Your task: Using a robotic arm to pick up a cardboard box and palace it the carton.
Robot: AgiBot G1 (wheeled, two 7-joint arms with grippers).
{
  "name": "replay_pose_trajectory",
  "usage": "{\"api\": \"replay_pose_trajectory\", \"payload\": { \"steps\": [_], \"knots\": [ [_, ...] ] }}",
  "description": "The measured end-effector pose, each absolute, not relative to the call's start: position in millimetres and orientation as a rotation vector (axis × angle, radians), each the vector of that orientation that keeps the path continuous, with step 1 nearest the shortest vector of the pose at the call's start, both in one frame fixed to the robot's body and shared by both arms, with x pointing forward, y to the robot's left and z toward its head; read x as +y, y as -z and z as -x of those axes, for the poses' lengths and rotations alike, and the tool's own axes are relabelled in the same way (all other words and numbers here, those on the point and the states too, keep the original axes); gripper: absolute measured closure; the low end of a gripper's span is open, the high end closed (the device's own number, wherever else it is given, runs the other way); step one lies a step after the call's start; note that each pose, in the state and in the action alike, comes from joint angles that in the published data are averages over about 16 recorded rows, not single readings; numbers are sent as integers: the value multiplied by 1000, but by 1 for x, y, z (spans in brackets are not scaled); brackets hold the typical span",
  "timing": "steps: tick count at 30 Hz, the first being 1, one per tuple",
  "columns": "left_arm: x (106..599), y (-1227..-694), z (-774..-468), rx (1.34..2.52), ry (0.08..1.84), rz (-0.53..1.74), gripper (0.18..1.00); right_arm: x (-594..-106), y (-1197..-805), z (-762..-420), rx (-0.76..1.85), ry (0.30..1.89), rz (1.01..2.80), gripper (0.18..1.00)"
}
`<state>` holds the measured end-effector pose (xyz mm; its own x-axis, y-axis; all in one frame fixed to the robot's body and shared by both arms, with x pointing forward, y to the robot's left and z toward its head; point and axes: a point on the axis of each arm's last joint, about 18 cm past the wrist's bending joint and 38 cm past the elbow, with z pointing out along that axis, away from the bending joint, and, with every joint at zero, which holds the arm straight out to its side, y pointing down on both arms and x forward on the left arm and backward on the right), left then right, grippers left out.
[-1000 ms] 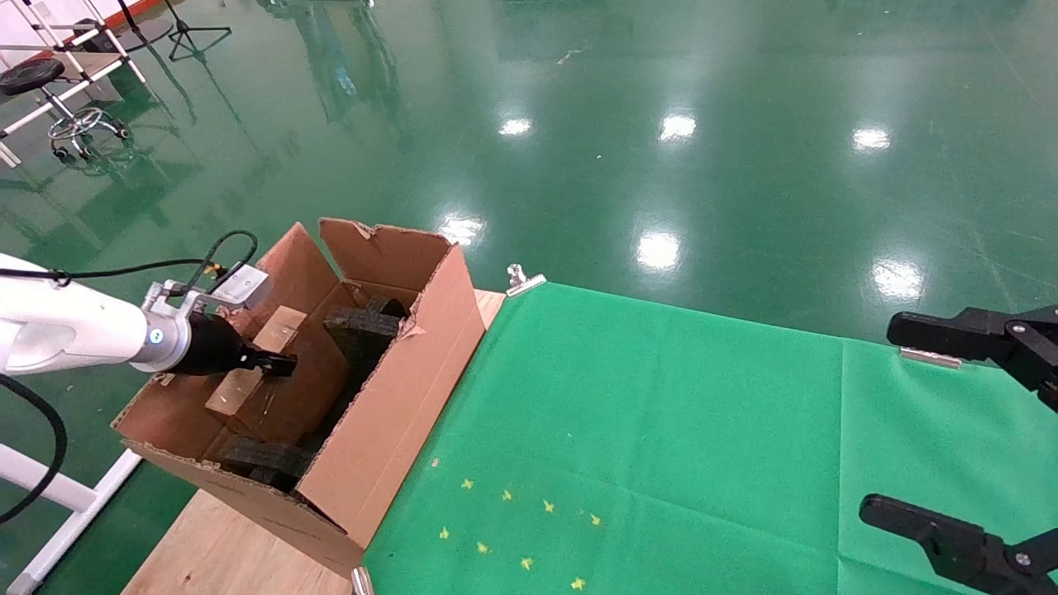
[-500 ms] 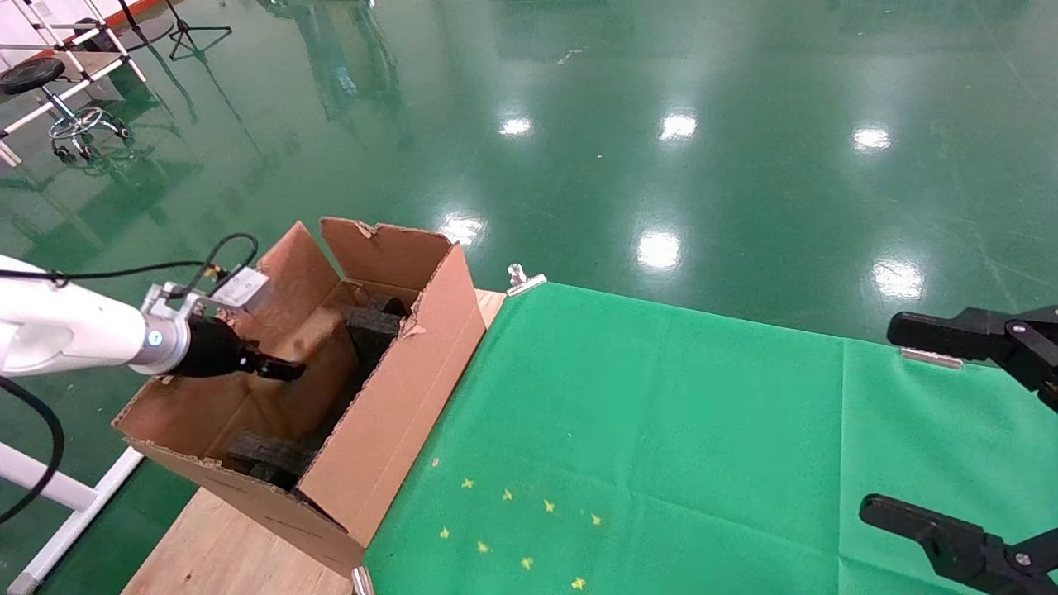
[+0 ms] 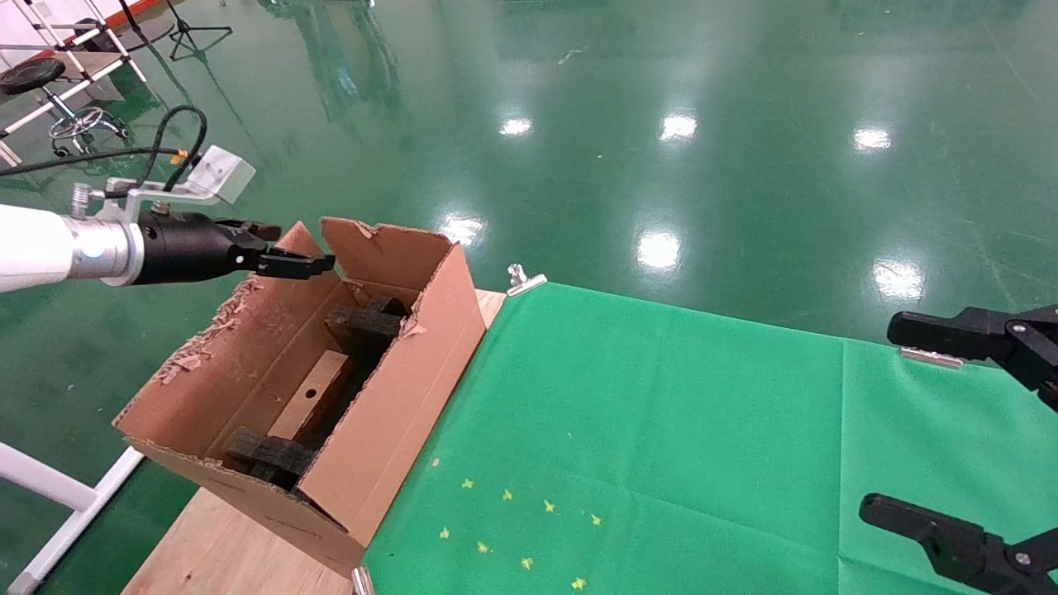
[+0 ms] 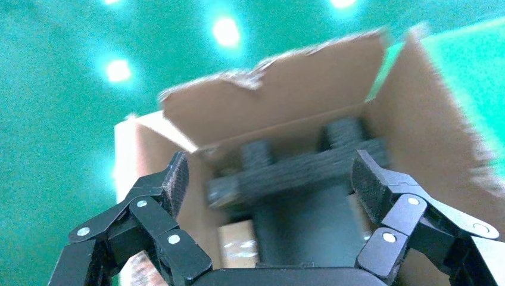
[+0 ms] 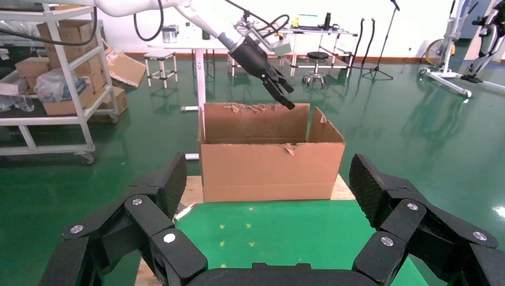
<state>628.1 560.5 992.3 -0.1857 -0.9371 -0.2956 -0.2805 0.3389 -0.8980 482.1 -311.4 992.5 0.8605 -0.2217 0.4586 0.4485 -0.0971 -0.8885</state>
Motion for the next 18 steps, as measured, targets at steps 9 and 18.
{"api": "replay_pose_trajectory", "payload": {
  "steps": [9, 18],
  "knots": [
    [553, -1009, -619, 1703, 918, 1022, 188, -311, -993, -482, -183, 567, 1572, 178],
    [549, -1009, -620, 1709, 929, 1003, 184, -311, -993, -482, -183, 567, 1572, 178]
  ]
}}
